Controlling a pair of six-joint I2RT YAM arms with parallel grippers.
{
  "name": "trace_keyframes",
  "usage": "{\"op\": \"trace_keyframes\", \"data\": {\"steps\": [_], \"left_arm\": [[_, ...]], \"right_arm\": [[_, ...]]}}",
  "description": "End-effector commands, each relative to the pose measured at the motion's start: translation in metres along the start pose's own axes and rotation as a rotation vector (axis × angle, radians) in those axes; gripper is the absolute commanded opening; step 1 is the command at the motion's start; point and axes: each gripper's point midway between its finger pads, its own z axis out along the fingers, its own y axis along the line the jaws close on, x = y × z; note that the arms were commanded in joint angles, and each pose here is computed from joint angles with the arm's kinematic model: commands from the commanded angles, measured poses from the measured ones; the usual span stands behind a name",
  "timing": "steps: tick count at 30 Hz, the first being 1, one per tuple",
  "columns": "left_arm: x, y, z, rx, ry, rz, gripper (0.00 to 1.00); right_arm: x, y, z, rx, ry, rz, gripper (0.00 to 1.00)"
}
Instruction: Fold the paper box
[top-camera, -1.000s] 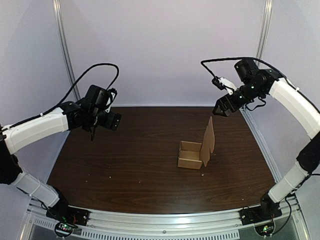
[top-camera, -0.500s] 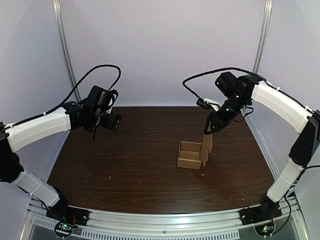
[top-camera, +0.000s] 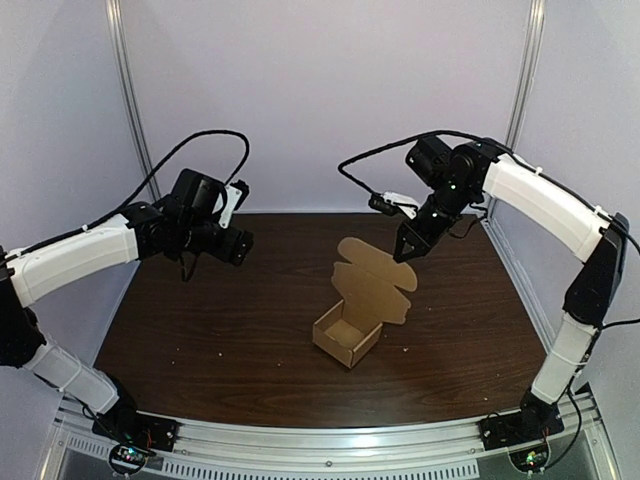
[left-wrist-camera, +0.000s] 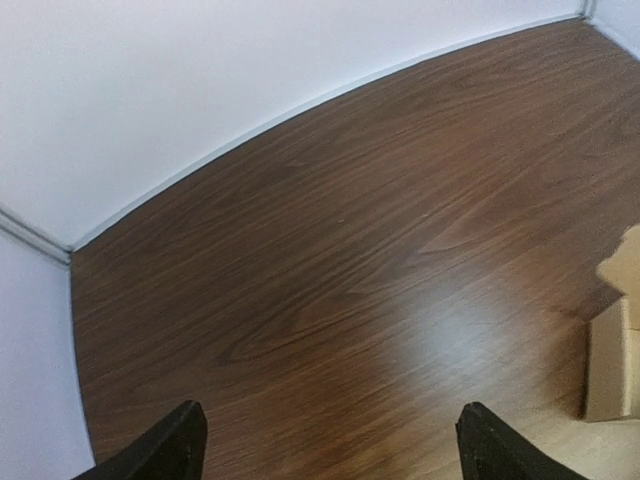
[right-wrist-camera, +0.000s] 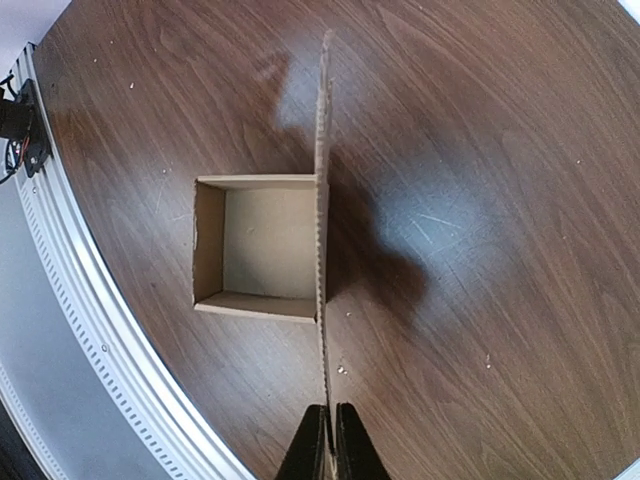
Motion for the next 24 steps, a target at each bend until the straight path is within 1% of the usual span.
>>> {"op": "trace_keyframes", "data": {"steps": [1,3,4,7,10,11,13,15,17,18,19,21,24], "left_arm": [[-0.027,-0.047,-0.031,0.319,-0.115,0.000,0.88],[-0.030,-0.063,-0.045,0.432,-0.134,-0.001,0.86],[-0.031,-0.067,-0.050,0.462,-0.140,-0.008,0.85],[-0.033,-0.070,-0.063,0.504,-0.150,-0.027,0.84],[-0.030,-0.073,-0.070,0.539,-0.146,-0.044,0.84],[-0.028,-0.075,-0.072,0.555,-0.144,-0.049,0.84],[-0.024,-0.077,-0.072,0.573,-0.136,-0.062,0.83],[-0.020,-0.081,-0.070,0.595,-0.127,-0.074,0.83],[-0.016,-0.085,-0.067,0.615,-0.115,-0.089,0.81],[-0.015,-0.088,-0.066,0.630,-0.111,-0.092,0.81],[-0.013,-0.091,-0.065,0.643,-0.108,-0.092,0.80],[-0.013,-0.095,-0.064,0.659,-0.120,-0.098,0.80],[-0.013,-0.103,-0.069,0.675,-0.193,-0.085,0.82]], "right_arm": [[-0.020,-0.010,0.002,0.034,-0.008,-0.032,0.06],[-0.027,-0.012,0.009,0.020,0.001,-0.036,0.06],[-0.030,-0.011,0.012,0.009,0.005,-0.038,0.06],[-0.034,-0.009,0.025,-0.017,0.034,-0.051,0.11],[-0.035,0.001,0.036,-0.038,0.056,-0.086,0.21],[-0.036,0.004,0.038,-0.044,0.060,-0.100,0.22],[-0.037,0.008,0.043,-0.043,0.066,-0.114,0.23],[-0.040,0.008,0.045,-0.047,0.058,-0.122,0.19],[-0.046,0.010,0.047,-0.058,0.040,-0.140,0.10],[-0.049,0.012,0.047,-0.067,0.026,-0.158,0.03],[-0.052,0.014,0.047,-0.078,0.013,-0.177,0.00],[-0.055,0.022,0.046,-0.127,-0.008,-0.225,0.00],[-0.051,0.044,0.042,-0.254,-0.027,-0.308,0.00]]}}
